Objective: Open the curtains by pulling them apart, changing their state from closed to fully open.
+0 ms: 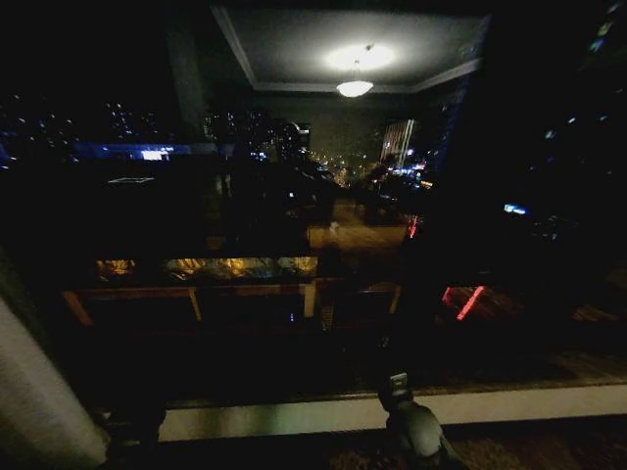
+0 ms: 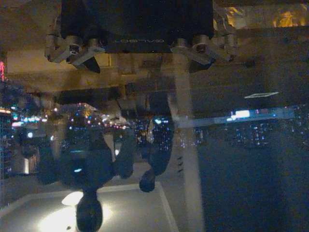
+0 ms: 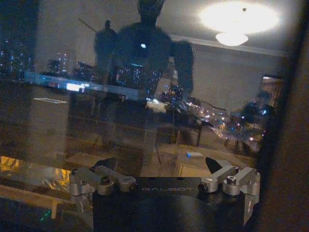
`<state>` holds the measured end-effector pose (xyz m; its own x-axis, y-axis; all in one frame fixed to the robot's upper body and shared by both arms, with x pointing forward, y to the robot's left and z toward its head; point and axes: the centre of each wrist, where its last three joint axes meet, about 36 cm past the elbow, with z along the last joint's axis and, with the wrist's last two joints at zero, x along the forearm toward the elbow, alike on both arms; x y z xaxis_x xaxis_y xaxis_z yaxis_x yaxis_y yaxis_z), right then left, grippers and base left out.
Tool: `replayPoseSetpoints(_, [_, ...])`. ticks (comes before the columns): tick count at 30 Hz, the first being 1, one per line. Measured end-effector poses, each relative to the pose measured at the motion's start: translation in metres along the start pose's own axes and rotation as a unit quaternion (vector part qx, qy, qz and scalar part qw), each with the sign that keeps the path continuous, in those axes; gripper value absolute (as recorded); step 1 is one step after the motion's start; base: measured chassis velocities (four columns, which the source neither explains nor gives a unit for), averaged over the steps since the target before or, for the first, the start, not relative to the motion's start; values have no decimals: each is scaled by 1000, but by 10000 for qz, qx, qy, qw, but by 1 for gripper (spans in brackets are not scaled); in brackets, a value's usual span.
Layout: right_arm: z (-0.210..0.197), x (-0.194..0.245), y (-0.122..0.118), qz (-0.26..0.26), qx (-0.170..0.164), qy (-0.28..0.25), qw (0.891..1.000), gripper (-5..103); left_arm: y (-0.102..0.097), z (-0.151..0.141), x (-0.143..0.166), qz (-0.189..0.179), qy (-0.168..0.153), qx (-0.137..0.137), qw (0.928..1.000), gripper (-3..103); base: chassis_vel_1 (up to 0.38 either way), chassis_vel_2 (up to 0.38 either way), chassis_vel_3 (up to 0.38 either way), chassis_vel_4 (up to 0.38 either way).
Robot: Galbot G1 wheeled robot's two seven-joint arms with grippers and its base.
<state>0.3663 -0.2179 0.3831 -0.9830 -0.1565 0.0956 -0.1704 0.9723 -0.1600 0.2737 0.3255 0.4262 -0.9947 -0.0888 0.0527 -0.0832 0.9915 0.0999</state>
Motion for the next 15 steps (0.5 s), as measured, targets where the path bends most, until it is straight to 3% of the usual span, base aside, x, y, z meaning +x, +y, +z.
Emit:
replayPoseSetpoints(9, [2, -3, 1, -2, 3, 63, 10000, 100, 2, 12, -2, -36, 108, 23, 9999, 100, -318, -360, 314, 346])
replayPoseSetpoints(15, [4, -6, 2, 11, -8, 98, 10000, 100, 2, 16, -4, -36, 110, 36, 9999, 100, -178, -394, 197, 412])
